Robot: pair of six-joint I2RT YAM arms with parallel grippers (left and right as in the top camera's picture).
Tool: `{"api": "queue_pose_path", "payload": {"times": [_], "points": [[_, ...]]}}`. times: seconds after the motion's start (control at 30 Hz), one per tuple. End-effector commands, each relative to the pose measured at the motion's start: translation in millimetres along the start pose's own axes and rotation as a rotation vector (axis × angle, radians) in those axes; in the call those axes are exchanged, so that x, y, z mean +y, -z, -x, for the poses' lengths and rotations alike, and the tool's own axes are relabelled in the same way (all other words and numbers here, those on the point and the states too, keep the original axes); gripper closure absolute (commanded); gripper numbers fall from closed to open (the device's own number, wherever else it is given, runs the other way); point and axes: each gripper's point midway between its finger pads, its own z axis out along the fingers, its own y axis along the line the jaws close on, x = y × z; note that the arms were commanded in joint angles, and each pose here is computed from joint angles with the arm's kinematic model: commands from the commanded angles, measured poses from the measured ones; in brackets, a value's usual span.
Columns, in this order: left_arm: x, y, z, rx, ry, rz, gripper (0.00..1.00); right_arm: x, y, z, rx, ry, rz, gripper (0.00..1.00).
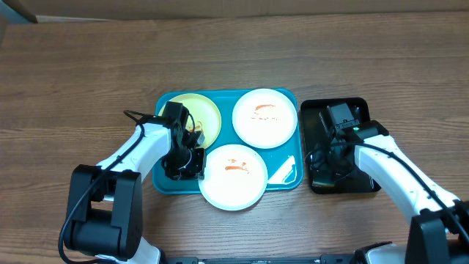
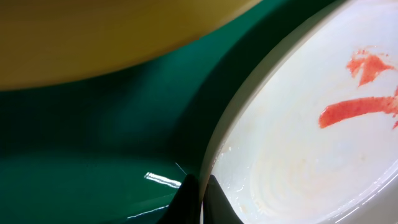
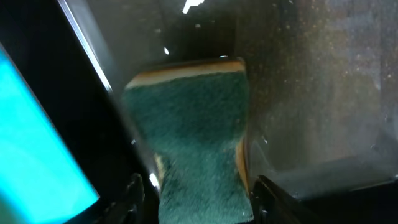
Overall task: Clean dirty plates on tray and stack at the side
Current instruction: 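Reach the right gripper into the black tray and grasp the sponge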
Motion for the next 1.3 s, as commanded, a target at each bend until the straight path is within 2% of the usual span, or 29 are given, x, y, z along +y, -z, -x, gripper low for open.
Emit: {"api": "queue_pose_path", "payload": {"times": [0.0, 0.93, 1.1, 1.27], "points": [[4, -2, 0, 0.006, 0.014, 0.027, 0.96, -1, -3, 6, -0.018, -0.021, -0.029, 0.44], [4, -2, 1, 0.002, 0.014, 0.027, 0.95, -4, -33, -8, -0.004, -0.020, -0.001, 0.46], [4, -2, 1, 0.002, 0.013, 0.026, 0.95, -14, -24, -2, -0.025, -0.020, -0.066, 0.39], [4, -2, 1, 0.003, 0.013, 0.027, 0.94, -6, -10, 11, -0.050, -0.022, -0.053, 0.39]]}}
